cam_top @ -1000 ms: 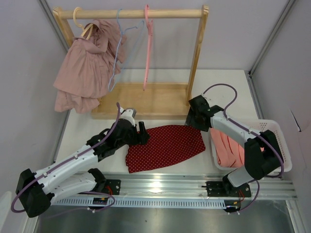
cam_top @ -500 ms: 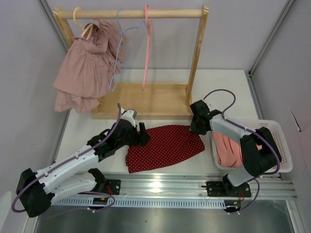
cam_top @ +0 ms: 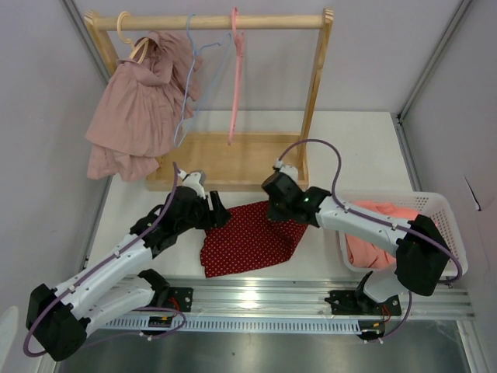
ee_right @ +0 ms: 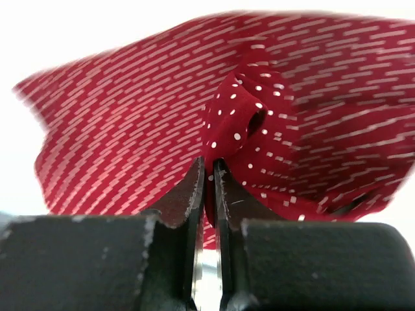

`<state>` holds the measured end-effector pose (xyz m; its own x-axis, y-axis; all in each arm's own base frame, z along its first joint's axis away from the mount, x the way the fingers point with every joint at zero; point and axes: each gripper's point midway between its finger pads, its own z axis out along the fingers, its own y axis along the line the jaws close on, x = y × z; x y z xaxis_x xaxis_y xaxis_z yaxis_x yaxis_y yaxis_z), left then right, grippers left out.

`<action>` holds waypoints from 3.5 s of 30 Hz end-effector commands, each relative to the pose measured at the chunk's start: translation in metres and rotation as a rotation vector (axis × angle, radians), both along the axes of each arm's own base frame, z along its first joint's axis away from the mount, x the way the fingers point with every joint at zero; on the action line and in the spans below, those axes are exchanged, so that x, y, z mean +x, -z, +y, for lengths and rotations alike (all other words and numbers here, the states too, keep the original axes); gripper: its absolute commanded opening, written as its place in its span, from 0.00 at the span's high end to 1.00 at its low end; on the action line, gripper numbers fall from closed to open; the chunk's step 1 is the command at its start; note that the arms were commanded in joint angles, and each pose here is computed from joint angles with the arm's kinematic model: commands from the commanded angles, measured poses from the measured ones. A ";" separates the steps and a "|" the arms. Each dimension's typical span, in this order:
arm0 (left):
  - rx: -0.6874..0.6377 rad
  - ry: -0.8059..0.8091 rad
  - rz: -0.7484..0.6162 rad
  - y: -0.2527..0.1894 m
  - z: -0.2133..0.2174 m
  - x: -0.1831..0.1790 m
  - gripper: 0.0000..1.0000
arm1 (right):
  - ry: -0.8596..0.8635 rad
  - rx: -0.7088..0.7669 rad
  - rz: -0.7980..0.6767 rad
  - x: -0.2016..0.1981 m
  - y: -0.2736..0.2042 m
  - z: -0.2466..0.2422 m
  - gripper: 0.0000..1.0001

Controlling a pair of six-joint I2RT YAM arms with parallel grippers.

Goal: Place the skirt on the hanger

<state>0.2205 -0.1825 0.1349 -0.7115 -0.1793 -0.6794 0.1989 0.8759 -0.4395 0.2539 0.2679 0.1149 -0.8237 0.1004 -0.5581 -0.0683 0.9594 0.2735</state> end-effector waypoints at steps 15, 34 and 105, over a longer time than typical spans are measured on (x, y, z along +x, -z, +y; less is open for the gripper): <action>-0.129 0.140 0.103 0.011 -0.027 -0.015 0.38 | -0.368 -0.036 -0.042 -0.135 0.024 0.107 0.81; -0.160 0.276 0.242 0.053 -0.053 -0.063 0.39 | -0.282 -0.012 -0.110 -0.129 -0.023 0.065 0.37; -0.083 0.241 0.110 -0.044 -0.040 -0.055 1.00 | 0.236 -0.067 -0.120 0.026 -0.074 -0.103 1.00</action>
